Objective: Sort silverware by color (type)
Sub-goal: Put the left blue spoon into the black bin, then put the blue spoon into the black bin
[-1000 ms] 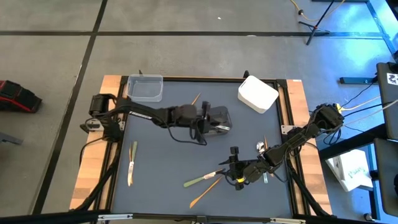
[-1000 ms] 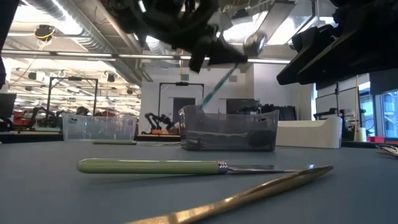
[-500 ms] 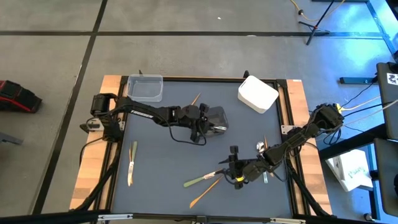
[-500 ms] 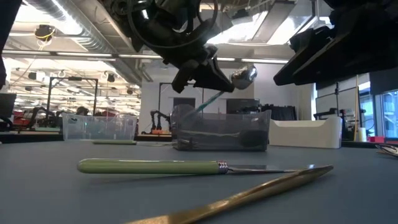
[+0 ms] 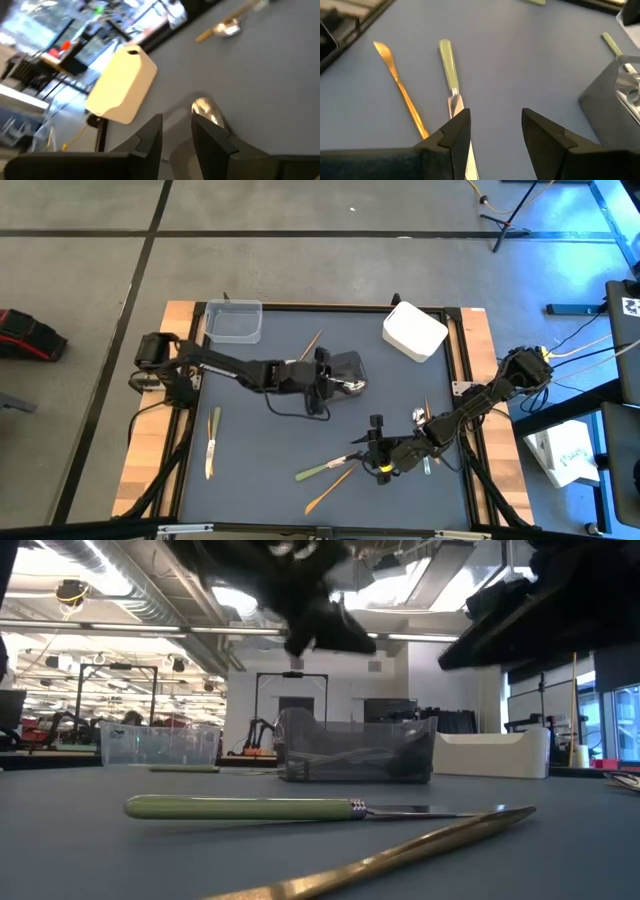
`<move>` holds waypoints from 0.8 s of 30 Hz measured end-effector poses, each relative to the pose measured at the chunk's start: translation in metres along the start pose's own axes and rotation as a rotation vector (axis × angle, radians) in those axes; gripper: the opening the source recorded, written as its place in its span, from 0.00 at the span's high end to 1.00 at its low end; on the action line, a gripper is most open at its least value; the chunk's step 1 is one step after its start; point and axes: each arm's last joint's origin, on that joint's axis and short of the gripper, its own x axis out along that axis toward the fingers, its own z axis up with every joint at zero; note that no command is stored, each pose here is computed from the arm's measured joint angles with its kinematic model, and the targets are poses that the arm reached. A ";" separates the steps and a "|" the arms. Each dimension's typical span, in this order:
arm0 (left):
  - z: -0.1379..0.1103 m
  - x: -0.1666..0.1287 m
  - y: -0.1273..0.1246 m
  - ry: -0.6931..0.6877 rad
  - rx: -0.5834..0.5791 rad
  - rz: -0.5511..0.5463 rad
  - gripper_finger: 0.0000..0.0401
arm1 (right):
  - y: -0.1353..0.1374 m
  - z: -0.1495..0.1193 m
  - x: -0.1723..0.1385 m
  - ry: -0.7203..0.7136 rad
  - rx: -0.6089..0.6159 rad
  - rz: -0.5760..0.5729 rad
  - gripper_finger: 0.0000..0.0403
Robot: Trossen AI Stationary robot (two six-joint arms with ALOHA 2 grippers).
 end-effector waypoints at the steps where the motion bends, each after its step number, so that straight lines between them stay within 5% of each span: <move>1: 0.005 -0.005 -0.001 0.002 -0.034 0.031 0.75 | 0.000 0.003 -0.002 -0.010 -0.005 -0.008 0.59; 5: 0.022 -0.032 -0.005 0.013 -0.156 0.075 0.76 | 0.000 0.027 -0.018 -0.036 0.013 -0.036 0.59; 11: 0.035 -0.069 -0.036 0.064 -0.323 -0.077 0.76 | -0.002 0.025 -0.054 0.108 0.097 -0.062 0.59; 24: 0.016 -0.105 -0.143 0.063 -0.530 -0.258 0.76 | -0.026 -0.036 -0.099 0.806 0.677 -0.261 0.59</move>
